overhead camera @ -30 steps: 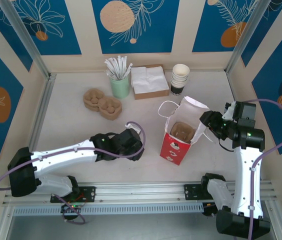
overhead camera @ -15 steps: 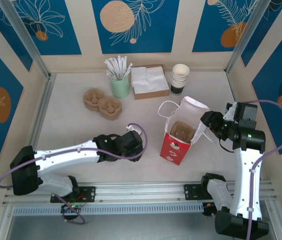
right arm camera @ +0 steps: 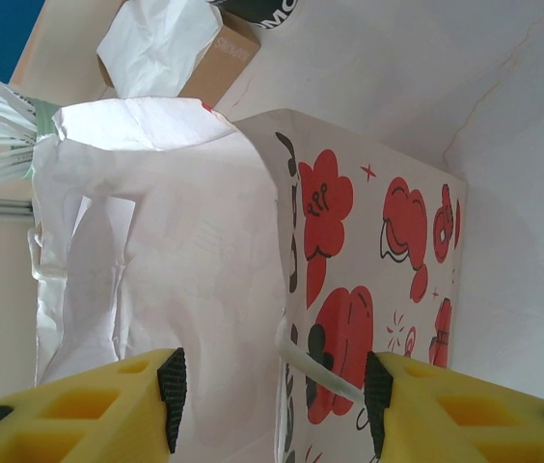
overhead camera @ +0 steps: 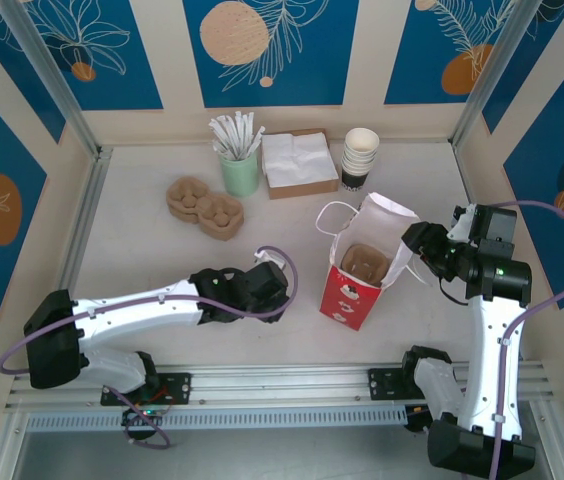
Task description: Pack the takeout coffee
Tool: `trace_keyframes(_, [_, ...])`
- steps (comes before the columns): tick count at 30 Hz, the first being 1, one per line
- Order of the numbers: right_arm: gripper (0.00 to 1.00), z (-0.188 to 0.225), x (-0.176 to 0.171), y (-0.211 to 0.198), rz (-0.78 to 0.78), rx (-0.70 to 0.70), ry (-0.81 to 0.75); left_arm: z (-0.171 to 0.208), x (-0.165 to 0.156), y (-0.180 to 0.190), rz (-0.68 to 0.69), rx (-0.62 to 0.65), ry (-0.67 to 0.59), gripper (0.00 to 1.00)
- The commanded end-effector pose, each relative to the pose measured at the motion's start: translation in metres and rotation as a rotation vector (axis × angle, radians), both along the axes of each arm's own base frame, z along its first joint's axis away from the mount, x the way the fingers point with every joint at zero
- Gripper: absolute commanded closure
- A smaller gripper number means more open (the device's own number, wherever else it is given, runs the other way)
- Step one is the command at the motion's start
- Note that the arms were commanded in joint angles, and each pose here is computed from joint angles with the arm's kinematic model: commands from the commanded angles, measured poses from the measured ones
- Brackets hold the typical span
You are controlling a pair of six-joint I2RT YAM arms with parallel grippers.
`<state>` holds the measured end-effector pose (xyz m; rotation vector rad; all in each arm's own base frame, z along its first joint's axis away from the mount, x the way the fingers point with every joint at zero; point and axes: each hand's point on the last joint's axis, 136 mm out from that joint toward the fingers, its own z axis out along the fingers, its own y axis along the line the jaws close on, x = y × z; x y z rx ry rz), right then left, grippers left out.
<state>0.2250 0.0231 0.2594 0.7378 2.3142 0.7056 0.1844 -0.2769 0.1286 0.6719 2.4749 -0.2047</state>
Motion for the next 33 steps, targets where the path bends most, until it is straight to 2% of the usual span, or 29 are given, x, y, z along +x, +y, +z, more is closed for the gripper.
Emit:
trace_keyframes(1, [0.45, -0.002, -0.005, 0.005, 0.028, 0.014, 0.004, -0.011, -0.005, 0.007, 0.016, 0.059, 0.026, 0.22])
trace_keyframes(12, [0.45, -0.002, -0.006, 0.005, 0.033, 0.022, 0.005, -0.013, -0.004, 0.003, 0.020, 0.050, 0.027, 0.32])
trace_keyframes(33, [0.46, 0.004, -0.004, 0.007, 0.034, 0.041, -0.011, 0.041, 0.006, -0.004, 0.029, -0.013, -0.040, 0.33])
